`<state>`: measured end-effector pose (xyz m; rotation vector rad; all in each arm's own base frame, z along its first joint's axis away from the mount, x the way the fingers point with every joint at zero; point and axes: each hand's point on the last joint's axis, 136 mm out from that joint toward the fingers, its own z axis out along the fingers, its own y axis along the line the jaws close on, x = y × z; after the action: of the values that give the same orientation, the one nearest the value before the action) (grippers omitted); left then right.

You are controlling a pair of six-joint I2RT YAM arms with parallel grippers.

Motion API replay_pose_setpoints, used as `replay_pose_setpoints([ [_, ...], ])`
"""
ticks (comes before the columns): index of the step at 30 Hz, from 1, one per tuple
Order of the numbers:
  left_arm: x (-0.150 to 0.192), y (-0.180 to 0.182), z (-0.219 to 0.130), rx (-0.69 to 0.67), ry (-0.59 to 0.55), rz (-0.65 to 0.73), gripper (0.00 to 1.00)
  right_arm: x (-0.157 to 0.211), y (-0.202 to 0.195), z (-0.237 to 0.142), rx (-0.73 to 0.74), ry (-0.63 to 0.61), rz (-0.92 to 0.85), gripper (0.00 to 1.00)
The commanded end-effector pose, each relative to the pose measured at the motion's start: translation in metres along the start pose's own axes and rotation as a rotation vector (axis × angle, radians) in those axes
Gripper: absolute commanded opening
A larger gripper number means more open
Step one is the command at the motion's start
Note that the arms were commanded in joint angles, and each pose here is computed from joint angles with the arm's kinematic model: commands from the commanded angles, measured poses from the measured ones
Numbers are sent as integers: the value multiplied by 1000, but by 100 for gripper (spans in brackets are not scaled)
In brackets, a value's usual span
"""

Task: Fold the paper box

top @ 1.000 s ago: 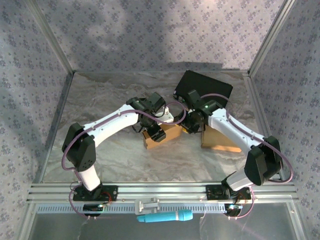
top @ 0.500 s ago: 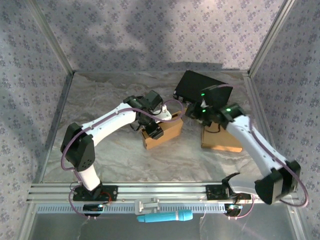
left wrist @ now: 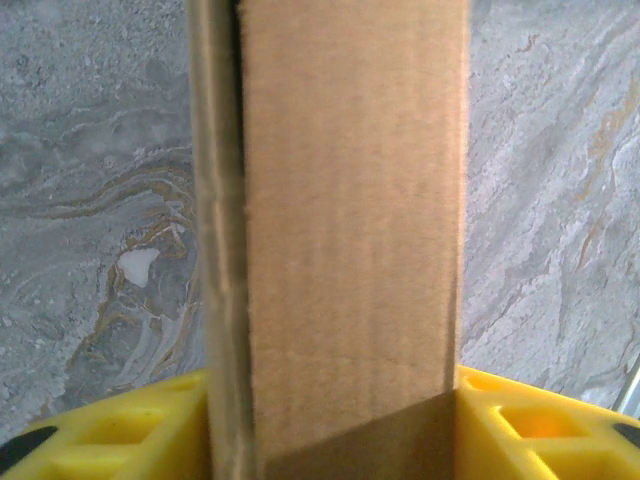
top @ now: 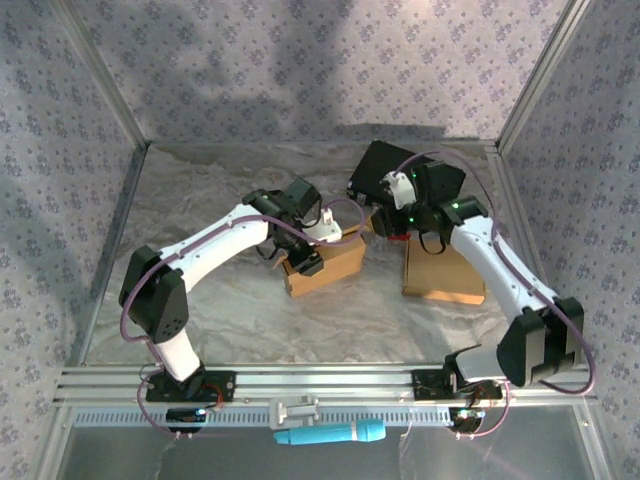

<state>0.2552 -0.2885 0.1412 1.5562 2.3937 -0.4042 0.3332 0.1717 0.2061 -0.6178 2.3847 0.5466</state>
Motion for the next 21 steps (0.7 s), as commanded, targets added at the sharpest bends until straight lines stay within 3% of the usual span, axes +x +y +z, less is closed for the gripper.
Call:
replay_pose_setpoints([
  [1, 6, -7, -7, 25, 5, 26, 51, -16, 10, -3, -43, -22, -95, 44],
  [7, 6, -9, -9, 35, 4, 53, 51, -3, 20, 1, -77, 17, -77, 45],
  [13, 8, -13, -11, 54, 15, 79, 51, -1, 27, -5, -106, -21, -112, 46],
  [21, 7, -14, -10, 91, 18, 90, 51, 16, 38, -3, -167, 44, -129, 52],
])
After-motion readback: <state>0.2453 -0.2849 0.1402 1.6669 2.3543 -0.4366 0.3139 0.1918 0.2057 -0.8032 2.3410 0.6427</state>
